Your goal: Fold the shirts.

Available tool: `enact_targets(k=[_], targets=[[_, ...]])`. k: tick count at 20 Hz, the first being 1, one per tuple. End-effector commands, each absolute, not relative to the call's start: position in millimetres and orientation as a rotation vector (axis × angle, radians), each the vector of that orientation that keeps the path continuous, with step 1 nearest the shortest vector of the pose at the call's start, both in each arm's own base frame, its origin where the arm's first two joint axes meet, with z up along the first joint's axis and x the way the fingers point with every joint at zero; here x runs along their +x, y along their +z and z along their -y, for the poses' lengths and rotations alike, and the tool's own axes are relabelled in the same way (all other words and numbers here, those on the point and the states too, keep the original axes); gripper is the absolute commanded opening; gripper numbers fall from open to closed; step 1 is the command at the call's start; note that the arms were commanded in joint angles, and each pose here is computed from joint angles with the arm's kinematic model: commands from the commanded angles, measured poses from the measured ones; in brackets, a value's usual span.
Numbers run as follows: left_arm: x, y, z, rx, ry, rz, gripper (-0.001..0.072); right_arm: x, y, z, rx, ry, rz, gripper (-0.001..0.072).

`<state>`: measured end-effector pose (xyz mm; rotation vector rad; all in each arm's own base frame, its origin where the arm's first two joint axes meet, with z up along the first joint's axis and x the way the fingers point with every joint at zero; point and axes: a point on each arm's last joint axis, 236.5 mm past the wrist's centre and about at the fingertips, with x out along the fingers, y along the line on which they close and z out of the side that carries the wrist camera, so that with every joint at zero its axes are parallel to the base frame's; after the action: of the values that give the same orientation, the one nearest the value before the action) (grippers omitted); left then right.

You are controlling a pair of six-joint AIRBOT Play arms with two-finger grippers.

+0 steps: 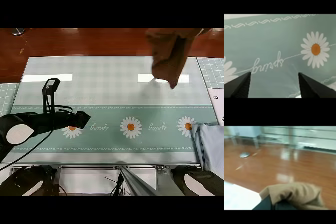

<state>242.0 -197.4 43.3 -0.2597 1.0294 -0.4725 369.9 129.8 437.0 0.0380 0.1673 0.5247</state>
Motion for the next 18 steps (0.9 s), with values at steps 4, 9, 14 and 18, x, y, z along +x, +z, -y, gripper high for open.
enact_targets(k=[4, 9, 14, 18], targets=[[252, 51, 201, -0.270, -0.481, -0.948, 0.0703, 301, 301, -218, -0.027, 0.795, -0.638, 0.0023], [271, 36, 144, -0.232, -0.301, -0.977, 0.0703, 282, 156, -306, 0.113, 0.905, -0.949, 0.0023], [273, 31, 123, -0.290, -0.221, -1.007, 0.0703, 269, 72, -389, 0.248, 0.976, -1.171, 0.0278], [259, 24, 129, -0.268, -0.253, -1.070, 0.0703, 320, 69, -338, 0.134, 0.913, -1.144, 0.0619]])
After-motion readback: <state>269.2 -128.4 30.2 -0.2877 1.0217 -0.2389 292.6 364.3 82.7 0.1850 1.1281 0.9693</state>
